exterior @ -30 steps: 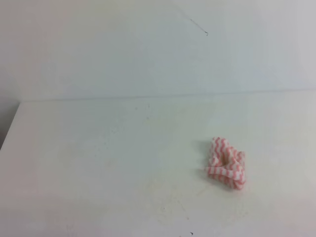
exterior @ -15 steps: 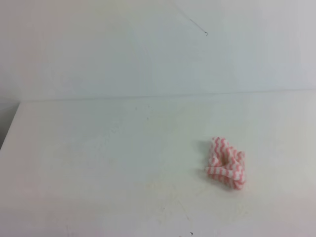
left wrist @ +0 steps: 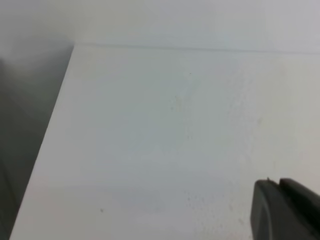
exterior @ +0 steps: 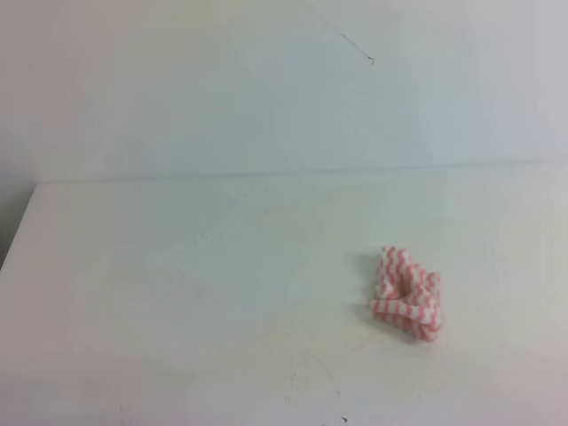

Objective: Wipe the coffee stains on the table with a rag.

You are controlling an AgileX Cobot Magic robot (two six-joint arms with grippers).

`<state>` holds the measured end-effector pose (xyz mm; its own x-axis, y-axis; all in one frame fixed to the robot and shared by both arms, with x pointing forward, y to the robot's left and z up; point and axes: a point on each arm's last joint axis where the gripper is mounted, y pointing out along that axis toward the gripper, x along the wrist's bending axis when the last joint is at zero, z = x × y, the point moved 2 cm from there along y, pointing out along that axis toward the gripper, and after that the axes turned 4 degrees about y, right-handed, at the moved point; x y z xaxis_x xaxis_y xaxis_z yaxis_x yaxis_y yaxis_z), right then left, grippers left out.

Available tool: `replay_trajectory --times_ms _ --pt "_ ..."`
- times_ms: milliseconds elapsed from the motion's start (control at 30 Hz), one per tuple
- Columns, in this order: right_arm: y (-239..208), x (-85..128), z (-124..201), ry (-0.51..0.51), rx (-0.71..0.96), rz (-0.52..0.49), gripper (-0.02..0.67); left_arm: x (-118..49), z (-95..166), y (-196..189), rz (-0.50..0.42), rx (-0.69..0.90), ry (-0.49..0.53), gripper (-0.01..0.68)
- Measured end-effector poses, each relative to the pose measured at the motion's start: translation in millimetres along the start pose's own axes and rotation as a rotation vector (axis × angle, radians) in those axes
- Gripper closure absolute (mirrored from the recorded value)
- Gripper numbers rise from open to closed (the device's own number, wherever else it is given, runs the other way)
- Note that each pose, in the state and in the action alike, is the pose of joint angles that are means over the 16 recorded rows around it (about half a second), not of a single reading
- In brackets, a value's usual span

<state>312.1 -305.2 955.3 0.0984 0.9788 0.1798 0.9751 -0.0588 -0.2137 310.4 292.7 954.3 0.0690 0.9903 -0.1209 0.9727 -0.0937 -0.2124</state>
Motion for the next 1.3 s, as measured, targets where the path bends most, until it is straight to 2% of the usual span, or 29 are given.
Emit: replay_trajectory --times_ms 400,967,1033,1300 --pt "0.0 -0.4 0.2 0.000 0.001 0.004 0.651 -0.2 0.0 0.1 0.003 0.001 0.000 0.673" --pt "-0.1 -2.8 -0.2 0.103 -0.008 0.051 0.651 0.1 2.4 0.9 0.002 0.005 0.000 0.673" --pt "-0.1 -2.8 -0.2 0.086 -0.007 0.049 0.651 0.3 3.2 1.2 0.002 0.007 0.000 0.673" --pt "0.1 -1.6 0.6 -0.092 0.001 0.029 0.651 -0.1 0.6 0.3 0.003 0.000 0.002 0.673"
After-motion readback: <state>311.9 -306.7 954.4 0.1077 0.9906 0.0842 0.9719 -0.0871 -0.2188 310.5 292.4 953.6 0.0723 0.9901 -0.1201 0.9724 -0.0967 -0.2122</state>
